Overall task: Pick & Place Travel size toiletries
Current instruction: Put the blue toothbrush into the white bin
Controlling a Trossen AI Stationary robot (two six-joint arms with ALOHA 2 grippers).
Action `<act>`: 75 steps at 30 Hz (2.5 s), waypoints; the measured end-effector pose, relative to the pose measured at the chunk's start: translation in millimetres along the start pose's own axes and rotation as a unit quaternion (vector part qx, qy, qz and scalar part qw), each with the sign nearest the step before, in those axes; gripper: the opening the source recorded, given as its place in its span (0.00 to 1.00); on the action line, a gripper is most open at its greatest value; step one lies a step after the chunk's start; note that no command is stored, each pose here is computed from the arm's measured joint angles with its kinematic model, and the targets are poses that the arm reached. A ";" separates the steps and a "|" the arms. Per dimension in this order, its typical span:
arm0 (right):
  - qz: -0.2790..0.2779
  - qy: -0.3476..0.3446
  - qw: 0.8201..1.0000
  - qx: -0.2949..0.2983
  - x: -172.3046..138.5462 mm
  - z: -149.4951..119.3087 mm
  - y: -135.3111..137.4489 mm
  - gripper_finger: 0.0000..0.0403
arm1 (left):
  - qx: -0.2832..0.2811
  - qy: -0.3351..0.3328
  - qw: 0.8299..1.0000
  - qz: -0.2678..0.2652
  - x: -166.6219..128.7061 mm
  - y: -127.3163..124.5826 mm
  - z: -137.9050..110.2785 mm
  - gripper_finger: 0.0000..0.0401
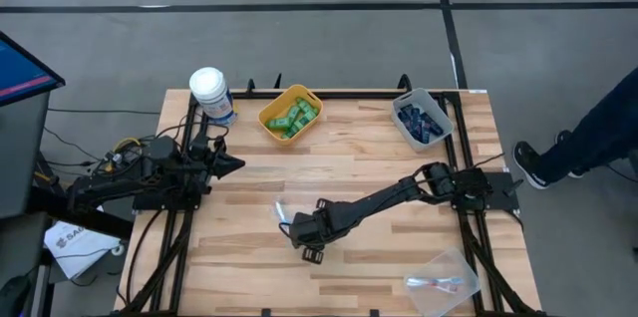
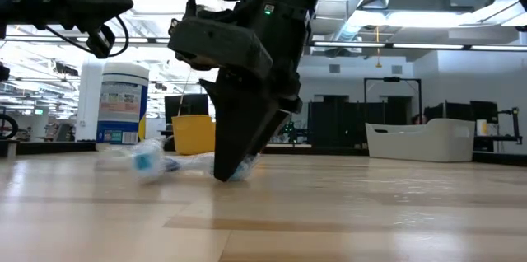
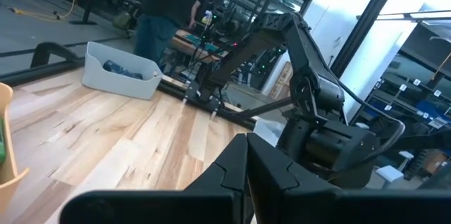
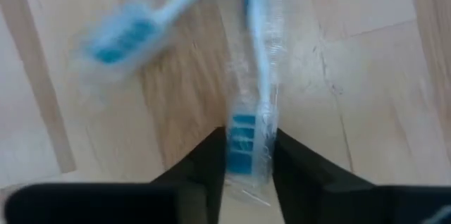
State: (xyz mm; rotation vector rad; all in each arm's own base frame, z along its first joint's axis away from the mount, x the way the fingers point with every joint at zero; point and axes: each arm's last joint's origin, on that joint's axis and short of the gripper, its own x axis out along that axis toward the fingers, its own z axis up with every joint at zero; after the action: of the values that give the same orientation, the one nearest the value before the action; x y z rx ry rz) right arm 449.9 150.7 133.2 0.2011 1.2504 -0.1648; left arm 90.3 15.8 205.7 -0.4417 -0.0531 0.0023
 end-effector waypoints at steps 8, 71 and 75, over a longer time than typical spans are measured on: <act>0.012 0.031 0.999 0.017 -7.8 -8.3 5.5 0.15 | 0.000 0.000 1.000 0.000 0.0 0.0 0.0 0.00; -0.035 0.376 0.921 0.093 -255.5 -253.9 74.8 0.19 | 0.011 0.006 1.000 -0.010 0.3 -0.4 -0.5 0.00; -0.026 0.397 0.916 0.048 -246.9 -255.0 71.9 0.19 | 0.003 0.006 1.000 -0.010 0.3 -0.4 -0.5 0.00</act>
State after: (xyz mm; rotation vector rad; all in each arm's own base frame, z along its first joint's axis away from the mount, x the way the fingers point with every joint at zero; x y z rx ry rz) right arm 155.5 285.3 295.7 0.3391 2.0631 -0.1987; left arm 90.6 15.2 205.4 -0.4349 -0.0446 -0.0196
